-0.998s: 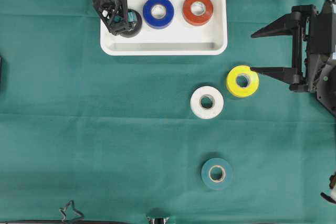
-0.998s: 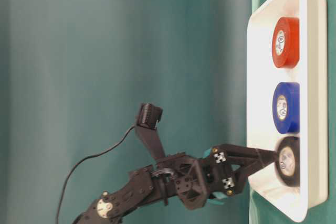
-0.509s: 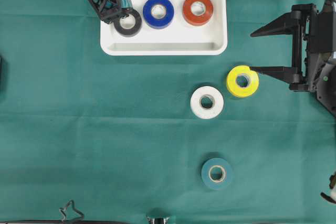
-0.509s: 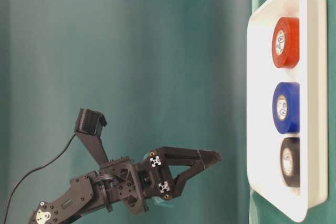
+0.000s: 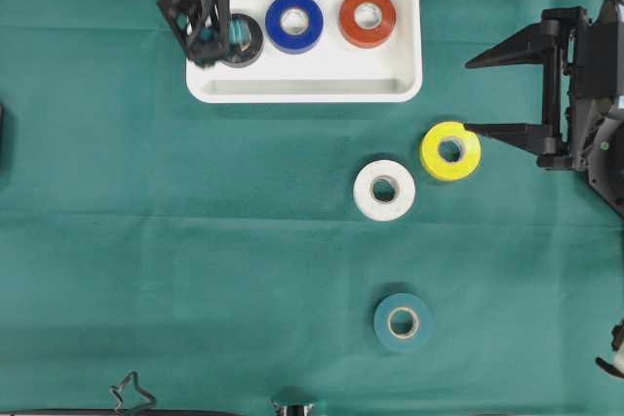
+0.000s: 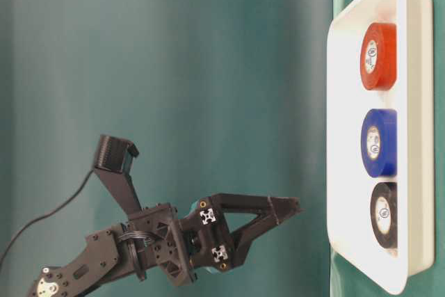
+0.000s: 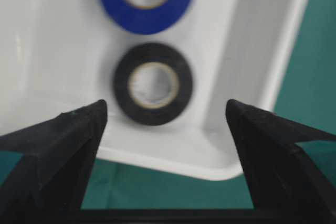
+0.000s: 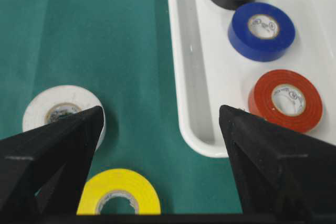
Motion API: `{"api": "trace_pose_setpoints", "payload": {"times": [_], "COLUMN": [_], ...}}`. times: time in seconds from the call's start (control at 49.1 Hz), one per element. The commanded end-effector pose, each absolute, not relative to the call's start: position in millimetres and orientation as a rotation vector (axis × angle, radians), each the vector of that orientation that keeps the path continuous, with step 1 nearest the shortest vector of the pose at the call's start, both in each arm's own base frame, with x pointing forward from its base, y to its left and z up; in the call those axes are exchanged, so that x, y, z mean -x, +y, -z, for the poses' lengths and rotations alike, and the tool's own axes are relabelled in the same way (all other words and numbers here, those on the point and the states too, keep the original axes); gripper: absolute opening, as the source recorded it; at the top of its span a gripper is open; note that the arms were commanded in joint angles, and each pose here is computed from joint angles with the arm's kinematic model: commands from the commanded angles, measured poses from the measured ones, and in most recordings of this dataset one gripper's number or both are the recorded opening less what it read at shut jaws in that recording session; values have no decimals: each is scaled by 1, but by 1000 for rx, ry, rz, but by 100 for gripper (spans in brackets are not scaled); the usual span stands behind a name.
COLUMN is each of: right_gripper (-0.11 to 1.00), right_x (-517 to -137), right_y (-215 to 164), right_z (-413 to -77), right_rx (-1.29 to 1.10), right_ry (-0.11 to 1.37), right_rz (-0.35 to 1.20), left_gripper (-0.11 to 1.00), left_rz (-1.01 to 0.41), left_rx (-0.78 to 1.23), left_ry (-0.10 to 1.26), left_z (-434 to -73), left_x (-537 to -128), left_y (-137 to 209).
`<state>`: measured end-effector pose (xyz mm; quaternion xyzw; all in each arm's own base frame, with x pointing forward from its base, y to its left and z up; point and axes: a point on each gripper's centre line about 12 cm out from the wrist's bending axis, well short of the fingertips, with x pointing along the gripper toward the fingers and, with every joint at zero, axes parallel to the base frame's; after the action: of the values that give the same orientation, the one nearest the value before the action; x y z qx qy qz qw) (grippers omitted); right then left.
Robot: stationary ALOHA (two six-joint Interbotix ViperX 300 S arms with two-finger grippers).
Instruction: Pick up the tape from a random location and place it into the white case.
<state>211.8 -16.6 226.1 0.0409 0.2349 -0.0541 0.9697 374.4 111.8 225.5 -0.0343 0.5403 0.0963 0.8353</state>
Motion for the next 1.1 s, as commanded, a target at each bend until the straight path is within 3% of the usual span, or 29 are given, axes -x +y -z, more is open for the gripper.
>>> {"api": "trace_pose_setpoints", "payload": {"times": [0.0, 0.326, 0.814, 1.079], "right_gripper": [85, 85, 85, 85], "right_x": [-216, -217, -217, -218], "right_y": [-17, -17, -17, -17], "right_z": [-238, -238, -239, -243], "right_rx": [-79, -81, -81, -81], "right_ry": [443, 441, 438, 435], "right_rz": [107, 107, 107, 109], "left_gripper": [99, 99, 99, 99], "left_rz": [-166, -9, -7, -12], "left_rx": [43, -53, -58, -66], "left_ry": [1100, 1094, 1071, 964], "left_z": [-241, -241, -244, -269], "left_x": [-380, -391, -391, -376], "left_y": [93, 25, 25, 24]}}
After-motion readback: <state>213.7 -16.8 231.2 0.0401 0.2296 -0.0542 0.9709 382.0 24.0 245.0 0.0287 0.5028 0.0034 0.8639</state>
